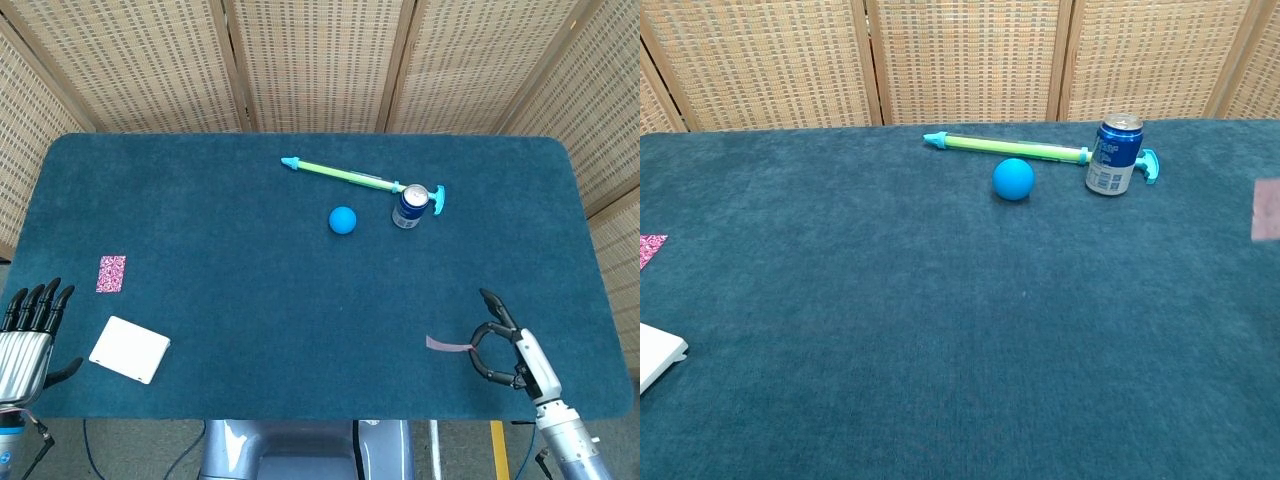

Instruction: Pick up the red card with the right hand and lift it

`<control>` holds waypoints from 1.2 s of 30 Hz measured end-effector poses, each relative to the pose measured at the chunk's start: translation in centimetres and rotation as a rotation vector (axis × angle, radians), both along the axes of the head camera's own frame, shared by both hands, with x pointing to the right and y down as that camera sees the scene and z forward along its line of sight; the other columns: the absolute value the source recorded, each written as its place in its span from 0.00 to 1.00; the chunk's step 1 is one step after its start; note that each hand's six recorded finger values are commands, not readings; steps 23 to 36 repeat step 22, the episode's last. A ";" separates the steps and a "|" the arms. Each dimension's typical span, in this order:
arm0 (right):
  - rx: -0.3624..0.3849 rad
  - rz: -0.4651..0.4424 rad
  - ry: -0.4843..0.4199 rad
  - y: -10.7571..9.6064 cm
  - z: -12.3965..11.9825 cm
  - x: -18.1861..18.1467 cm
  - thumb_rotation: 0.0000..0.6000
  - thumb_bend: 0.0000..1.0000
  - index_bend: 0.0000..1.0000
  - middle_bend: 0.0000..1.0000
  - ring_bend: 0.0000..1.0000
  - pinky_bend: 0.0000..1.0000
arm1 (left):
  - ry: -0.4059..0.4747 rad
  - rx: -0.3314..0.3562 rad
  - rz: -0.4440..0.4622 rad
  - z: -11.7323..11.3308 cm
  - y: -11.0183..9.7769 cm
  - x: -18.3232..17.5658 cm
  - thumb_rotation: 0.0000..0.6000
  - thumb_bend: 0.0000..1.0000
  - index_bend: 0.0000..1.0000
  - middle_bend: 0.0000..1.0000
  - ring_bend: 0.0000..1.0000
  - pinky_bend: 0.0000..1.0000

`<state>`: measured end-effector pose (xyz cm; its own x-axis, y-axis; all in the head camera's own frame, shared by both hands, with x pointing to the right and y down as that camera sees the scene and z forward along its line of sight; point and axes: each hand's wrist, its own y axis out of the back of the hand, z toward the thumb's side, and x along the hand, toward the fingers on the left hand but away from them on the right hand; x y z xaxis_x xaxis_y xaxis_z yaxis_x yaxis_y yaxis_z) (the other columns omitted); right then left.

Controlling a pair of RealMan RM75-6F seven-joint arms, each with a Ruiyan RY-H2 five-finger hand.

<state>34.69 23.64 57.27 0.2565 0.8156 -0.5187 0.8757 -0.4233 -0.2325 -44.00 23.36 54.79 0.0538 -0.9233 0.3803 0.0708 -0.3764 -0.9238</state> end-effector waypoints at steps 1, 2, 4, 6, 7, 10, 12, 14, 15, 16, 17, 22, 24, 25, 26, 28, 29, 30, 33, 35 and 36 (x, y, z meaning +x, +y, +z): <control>-0.003 -0.017 0.000 0.5 0.0 -0.2 1.00 0.64 0.60 0.11 0.00 0.00 | 0.000 0.000 0.001 0.0 0.0 0.0 1.00 0.12 0.00 0.00 0.00 0.03; -0.006 -0.030 -0.002 0.9 -0.1 -0.4 1.00 0.64 0.60 0.11 0.00 0.00 | -0.001 0.000 0.003 0.0 0.0 0.1 1.00 0.12 0.00 0.00 0.00 0.03; -0.014 -0.053 -0.011 1.6 0.0 -1.0 1.00 0.64 0.60 0.11 0.00 0.00 | -0.003 -0.001 0.006 0.0 0.1 0.2 1.00 0.12 0.00 0.00 0.00 0.03; -0.017 -0.071 -0.022 2.0 0.1 -1.7 1.00 0.64 0.60 0.11 0.00 0.00 | -0.002 -0.001 0.012 0.0 0.2 0.3 1.00 0.12 0.00 0.00 0.00 0.03; -0.017 -0.077 -0.025 2.1 0.2 -2.0 1.00 0.64 0.60 0.11 0.00 0.00 | -0.001 0.001 0.013 0.0 0.2 0.3 1.00 0.12 0.00 0.00 0.00 0.03; -0.023 -0.094 -0.039 2.2 0.5 -2.9 1.00 0.64 0.60 0.11 0.00 0.00 | 0.000 0.004 0.011 -0.1 0.2 0.3 1.00 0.12 0.00 0.00 0.00 0.03; -0.025 -0.095 -0.044 2.2 0.6 -3.2 1.00 0.64 0.60 0.11 0.00 0.00 | 0.000 0.003 0.011 -0.1 0.2 0.3 1.00 0.12 0.00 0.00 0.00 0.03; -0.028 -0.096 -0.054 2.3 0.6 -3.6 1.00 0.64 0.60 0.11 0.00 0.00 | 0.000 0.003 0.012 0.0 0.2 0.3 1.00 0.12 0.00 0.00 0.00 0.03; -0.029 -0.097 -0.058 2.3 0.7 -3.8 1.00 0.64 0.60 0.11 0.00 0.00 | 0.000 0.003 0.012 0.0 0.2 0.3 1.00 0.12 0.00 0.00 0.00 0.03; -0.030 -0.099 -0.063 2.4 0.7 -4.0 1.00 0.64 0.60 0.11 0.00 0.00 | 0.000 0.003 0.013 0.0 0.2 0.3 1.00 0.12 0.00 0.00 0.00 0.03; -0.031 -0.103 -0.068 2.5 0.7 -4.3 1.00 0.64 0.60 0.11 0.00 0.00 | 0.001 0.004 0.014 -0.1 0.2 0.4 1.00 0.12 0.00 0.00 0.00 0.03; -0.039 -0.124 -0.080 3.0 0.8 -5.3 1.00 0.64 0.60 0.11 0.00 0.00 | 0.003 0.008 0.011 -0.2 0.2 0.4 1.00 0.12 0.00 0.00 0.00 0.03; -0.039 -0.124 -0.080 3.0 0.8 -5.3 1.00 0.64 0.60 0.11 0.00 0.00 | 0.003 0.008 0.011 -0.2 0.2 0.4 1.00 0.12 0.00 0.00 0.00 0.03; -0.039 -0.124 -0.080 3.0 0.8 -5.3 1.00 0.64 0.60 0.11 0.00 0.00 | 0.003 0.008 0.011 -0.2 0.2 0.4 1.00 0.12 0.00 0.00 0.00 0.03; -0.039 -0.124 -0.080 3.0 0.8 -5.3 1.00 0.64 0.60 0.11 0.00 0.00 | 0.003 0.008 0.011 -0.2 0.2 0.4 1.00 0.12 0.00 0.00 0.00 0.03; -0.039 -0.124 -0.080 3.0 0.8 -5.3 1.00 0.64 0.60 0.11 0.00 0.00 | 0.003 0.008 0.011 -0.2 0.2 0.4 1.00 0.12 0.00 0.00 0.00 0.03; -0.039 -0.124 -0.080 3.0 0.8 -5.3 1.00 0.64 0.60 0.11 0.00 0.00 | 0.003 0.008 0.011 -0.2 0.2 0.4 1.00 0.12 0.00 0.00 0.00 0.03; -0.039 -0.124 -0.080 3.0 0.8 -5.3 1.00 0.64 0.60 0.11 0.00 0.00 | 0.003 0.008 0.011 -0.2 0.2 0.4 1.00 0.12 0.00 0.00 0.00 0.03; -0.039 -0.124 -0.080 3.0 0.8 -5.3 1.00 0.64 0.60 0.11 0.00 0.00 | 0.003 0.008 0.011 -0.2 0.2 0.4 1.00 0.12 0.00 0.00 0.00 0.03; -0.039 -0.124 -0.080 3.0 0.8 -5.3 1.00 0.64 0.60 0.11 0.00 0.00 | 0.003 0.008 0.011 -0.2 0.2 0.4 1.00 0.12 0.00 0.00 0.00 0.03; -0.039 -0.124 -0.080 3.0 0.8 -5.3 1.00 0.64 0.60 0.11 0.00 0.00 | 0.003 0.008 0.011 -0.2 0.2 0.4 1.00 0.12 0.00 0.00 0.00 0.03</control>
